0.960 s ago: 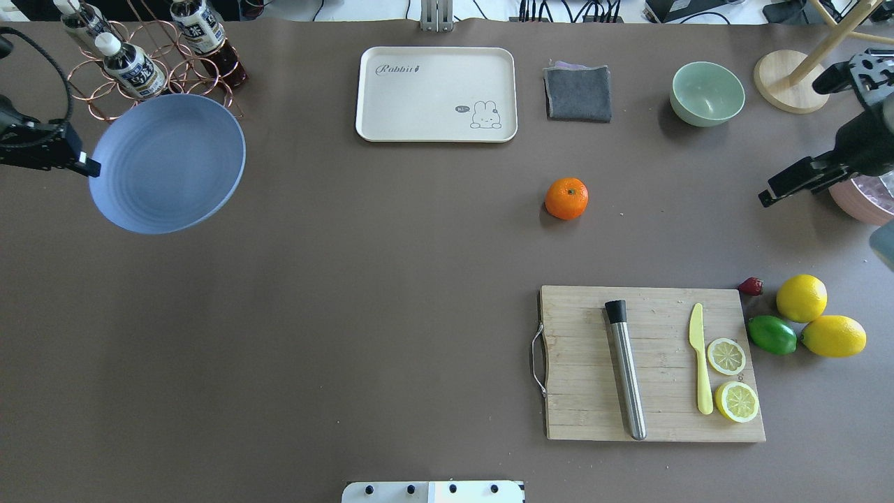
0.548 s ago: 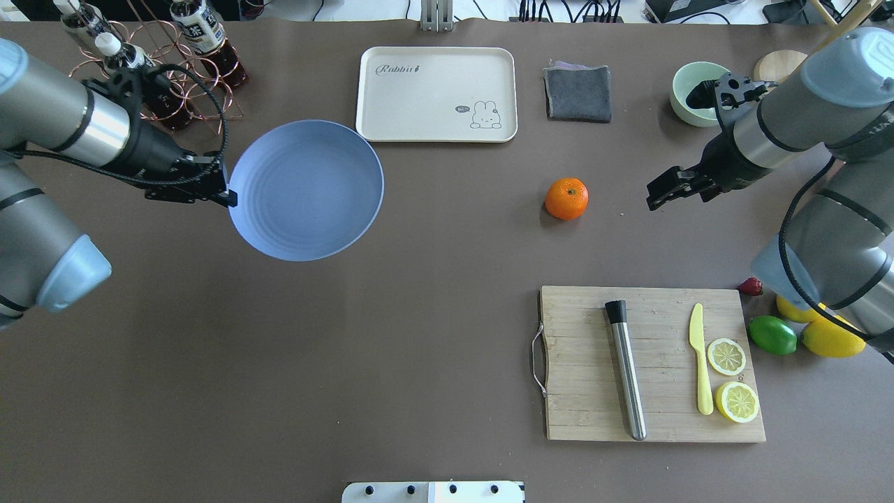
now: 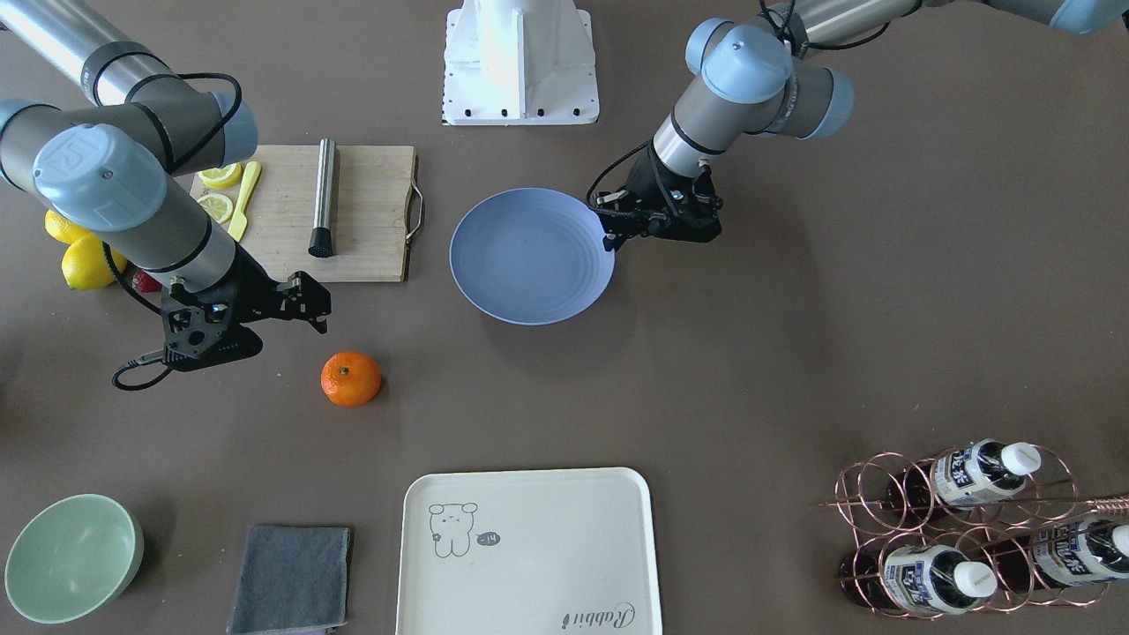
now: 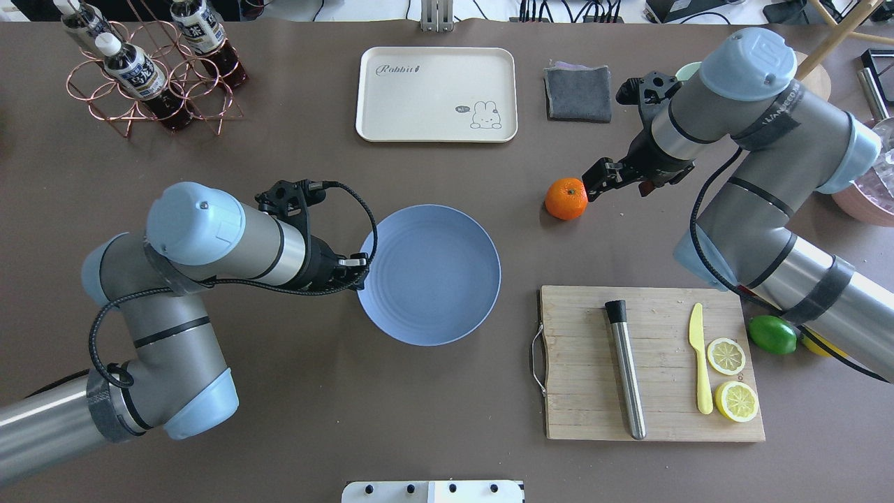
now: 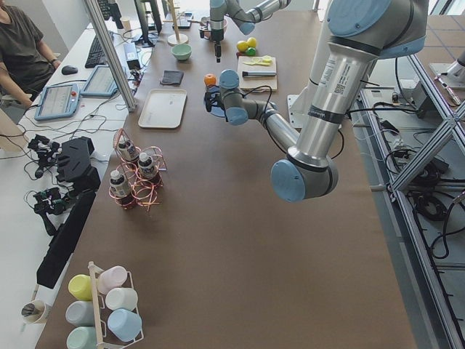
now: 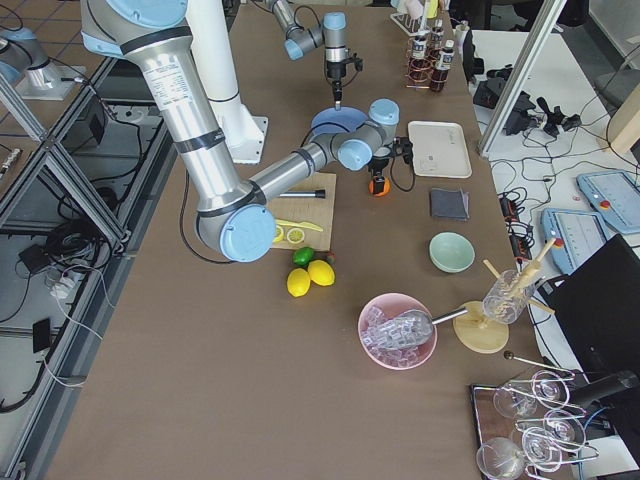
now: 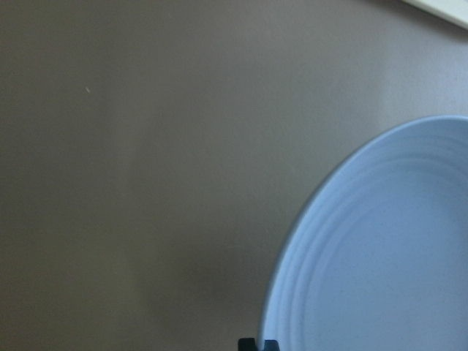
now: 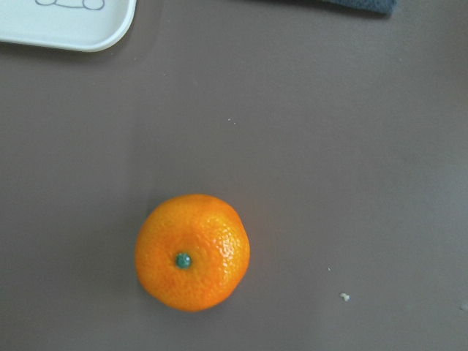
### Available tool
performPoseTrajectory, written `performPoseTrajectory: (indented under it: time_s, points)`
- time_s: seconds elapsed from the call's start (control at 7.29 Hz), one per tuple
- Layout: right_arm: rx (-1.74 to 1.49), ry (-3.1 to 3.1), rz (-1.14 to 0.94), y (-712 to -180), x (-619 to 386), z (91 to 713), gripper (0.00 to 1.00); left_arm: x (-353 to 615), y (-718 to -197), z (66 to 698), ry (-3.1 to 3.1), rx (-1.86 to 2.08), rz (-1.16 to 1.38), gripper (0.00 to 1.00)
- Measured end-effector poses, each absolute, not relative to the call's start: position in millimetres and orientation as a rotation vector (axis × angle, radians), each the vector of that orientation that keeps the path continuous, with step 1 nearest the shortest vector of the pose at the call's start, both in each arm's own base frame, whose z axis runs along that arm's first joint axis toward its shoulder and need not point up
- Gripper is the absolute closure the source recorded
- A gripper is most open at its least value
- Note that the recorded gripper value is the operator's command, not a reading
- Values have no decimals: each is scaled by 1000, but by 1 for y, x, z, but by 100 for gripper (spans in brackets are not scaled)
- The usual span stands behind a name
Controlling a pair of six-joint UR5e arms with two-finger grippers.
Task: Pick orange to plate
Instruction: 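Lower the right gripper onto the orange and close on it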
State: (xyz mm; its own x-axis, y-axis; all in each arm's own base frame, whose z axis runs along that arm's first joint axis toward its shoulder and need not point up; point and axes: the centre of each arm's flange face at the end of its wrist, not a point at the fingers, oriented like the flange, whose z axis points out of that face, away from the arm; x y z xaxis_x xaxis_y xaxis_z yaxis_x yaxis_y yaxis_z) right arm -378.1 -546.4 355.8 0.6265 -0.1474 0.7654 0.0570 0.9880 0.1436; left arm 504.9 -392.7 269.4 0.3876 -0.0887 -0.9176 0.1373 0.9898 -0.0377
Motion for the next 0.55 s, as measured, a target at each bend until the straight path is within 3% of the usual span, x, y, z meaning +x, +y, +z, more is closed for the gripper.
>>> performPoseTrajectory:
  time_s: [0.55]
  points:
    - [96, -844, -84, -566, -434, 346, 0, 522, -379, 275, 1148, 51, -140, 100]
